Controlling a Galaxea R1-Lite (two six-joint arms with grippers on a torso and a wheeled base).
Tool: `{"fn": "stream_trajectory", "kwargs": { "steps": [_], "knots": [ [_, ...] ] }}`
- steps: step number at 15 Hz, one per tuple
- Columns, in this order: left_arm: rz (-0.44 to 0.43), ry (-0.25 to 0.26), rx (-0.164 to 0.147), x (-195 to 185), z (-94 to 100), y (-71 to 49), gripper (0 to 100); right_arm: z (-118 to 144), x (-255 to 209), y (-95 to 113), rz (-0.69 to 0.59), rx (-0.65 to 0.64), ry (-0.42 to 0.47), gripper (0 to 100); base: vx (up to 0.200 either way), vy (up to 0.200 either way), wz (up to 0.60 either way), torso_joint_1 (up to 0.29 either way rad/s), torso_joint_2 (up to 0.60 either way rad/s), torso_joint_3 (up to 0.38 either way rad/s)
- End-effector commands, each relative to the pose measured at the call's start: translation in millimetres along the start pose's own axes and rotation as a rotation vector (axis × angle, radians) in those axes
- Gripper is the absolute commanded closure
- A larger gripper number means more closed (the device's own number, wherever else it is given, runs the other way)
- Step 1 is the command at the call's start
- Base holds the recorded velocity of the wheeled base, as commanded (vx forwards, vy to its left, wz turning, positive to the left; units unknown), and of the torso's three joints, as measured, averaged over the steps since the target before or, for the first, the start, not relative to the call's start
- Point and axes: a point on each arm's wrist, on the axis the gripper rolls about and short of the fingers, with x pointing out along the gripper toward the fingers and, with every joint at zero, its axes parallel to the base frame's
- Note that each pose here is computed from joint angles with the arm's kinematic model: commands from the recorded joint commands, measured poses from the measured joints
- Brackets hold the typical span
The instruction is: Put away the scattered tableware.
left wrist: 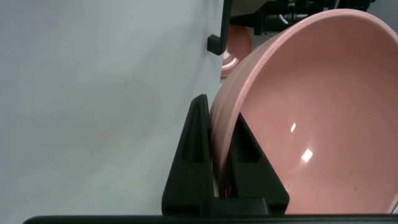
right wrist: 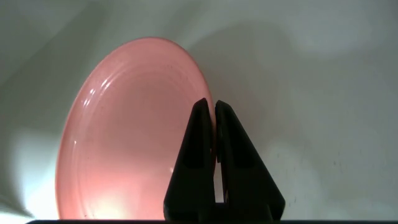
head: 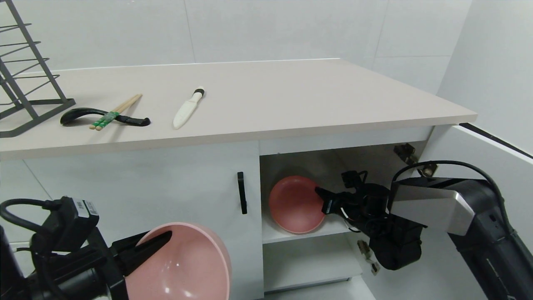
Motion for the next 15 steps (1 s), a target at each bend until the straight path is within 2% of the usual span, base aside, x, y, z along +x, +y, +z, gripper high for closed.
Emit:
{"fn": "stream_trajectory", "kwargs": {
  "steps": [1,4,12,13,15],
  "knots": [
    [-0.001,0.002,0.000,0.4,-0.2,0.1,100,-5.6,8.1,-4.3,-0.001,0.001,0.001,100,0.000,0.000,0.00,0.000,0.00,0.000],
    [-0.003,0.019,-0.007,2.6,-3.1,0.6,100,-3.8,16.5,-7.4,-0.002,0.002,0.000,100,0.000,0.000,0.00,0.000,0.00,0.000],
    [-0.003,0.018,-0.006,2.6,-2.9,0.6,100,4.7,36.5,-8.7,-0.012,0.011,0.033,100,0.000,0.000,0.00,0.000,0.00,0.000],
    [-0.003,0.017,-0.006,2.6,-2.7,0.6,100,6.4,38.3,-9.4,-0.012,0.010,0.027,0,0.000,0.000,0.00,0.000,0.00,0.000],
    [-0.001,0.017,-0.006,2.6,-2.7,0.7,100,5.7,39.1,-10.6,-0.013,0.010,0.027,0,0.000,0.000,0.00,0.000,0.00,0.000]
  ]
}}
